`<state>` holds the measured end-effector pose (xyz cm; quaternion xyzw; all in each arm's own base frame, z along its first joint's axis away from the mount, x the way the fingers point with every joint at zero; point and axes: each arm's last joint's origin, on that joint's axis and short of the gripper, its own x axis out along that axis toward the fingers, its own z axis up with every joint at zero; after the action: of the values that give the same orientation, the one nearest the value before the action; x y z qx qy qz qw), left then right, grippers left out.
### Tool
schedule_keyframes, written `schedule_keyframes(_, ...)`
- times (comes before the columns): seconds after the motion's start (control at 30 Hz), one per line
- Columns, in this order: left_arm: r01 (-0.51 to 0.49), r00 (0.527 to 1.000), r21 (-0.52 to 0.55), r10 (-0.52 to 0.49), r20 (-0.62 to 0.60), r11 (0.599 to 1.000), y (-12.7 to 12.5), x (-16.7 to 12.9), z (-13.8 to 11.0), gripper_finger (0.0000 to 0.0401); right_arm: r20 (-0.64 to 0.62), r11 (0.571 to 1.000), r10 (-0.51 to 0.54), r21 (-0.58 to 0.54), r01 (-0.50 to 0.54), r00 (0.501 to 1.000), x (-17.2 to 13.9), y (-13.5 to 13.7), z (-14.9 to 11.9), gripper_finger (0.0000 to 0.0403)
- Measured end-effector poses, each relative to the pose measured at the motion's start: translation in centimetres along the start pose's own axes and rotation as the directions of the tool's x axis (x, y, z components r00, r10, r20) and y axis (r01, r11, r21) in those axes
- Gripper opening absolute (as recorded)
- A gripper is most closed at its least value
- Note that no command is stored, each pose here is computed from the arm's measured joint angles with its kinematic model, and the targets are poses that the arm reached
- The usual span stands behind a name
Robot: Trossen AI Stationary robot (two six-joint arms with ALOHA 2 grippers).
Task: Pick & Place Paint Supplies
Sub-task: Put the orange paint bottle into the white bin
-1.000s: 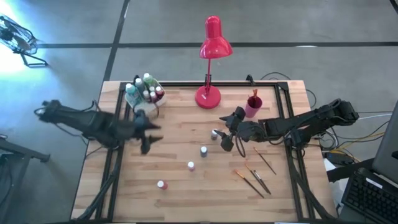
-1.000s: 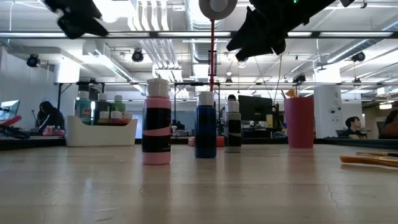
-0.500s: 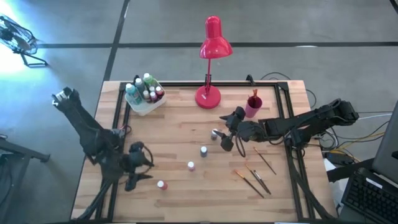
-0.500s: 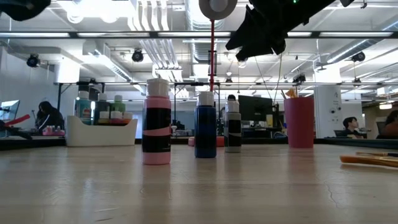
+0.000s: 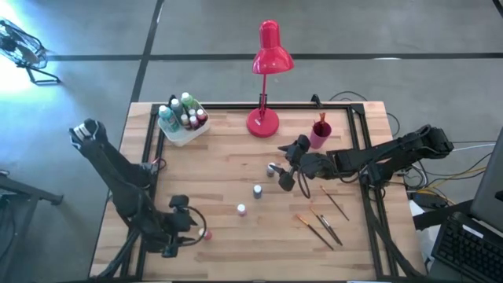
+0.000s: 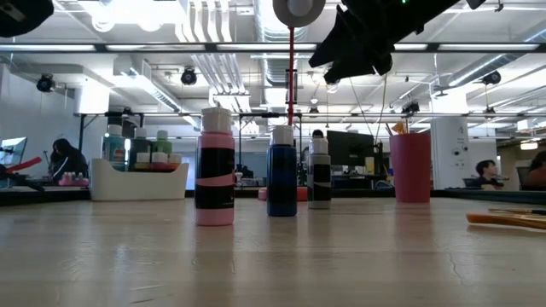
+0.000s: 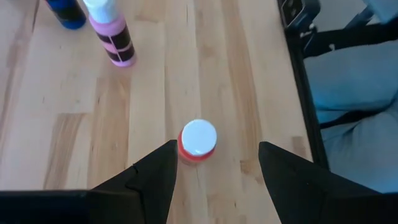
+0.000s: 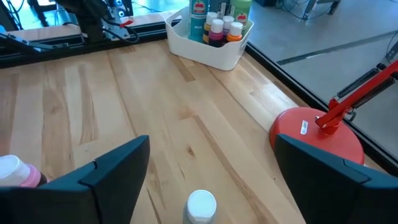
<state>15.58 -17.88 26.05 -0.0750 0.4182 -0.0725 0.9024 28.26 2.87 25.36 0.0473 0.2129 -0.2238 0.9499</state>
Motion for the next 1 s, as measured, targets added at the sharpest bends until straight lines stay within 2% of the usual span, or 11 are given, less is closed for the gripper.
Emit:
schedule_keyframes(0.33,-0.044,0.998,0.023,0.045,-0.045,0.999,-0.4,1.7,-0.6,0.0229,0.002,1.000,0.001,0.002,-0.001,1.000,0.0,0.0,0.0,0.0320)
schedule_keyframes(0.8,-0.104,0.992,0.114,0.111,-0.061,0.988,-0.5,3.3,-0.9,0.0229,0.002,1.000,0.001,0.021,-0.001,1.000,0.0,0.0,0.0,0.0352)
schedule_keyframes(1.0,-0.123,0.989,0.129,0.132,-0.070,0.984,-0.3,4.0,-0.9,0.0229,0.002,1.000,0.001,0.020,-0.001,1.000,0.0,0.0,0.0,0.0347)
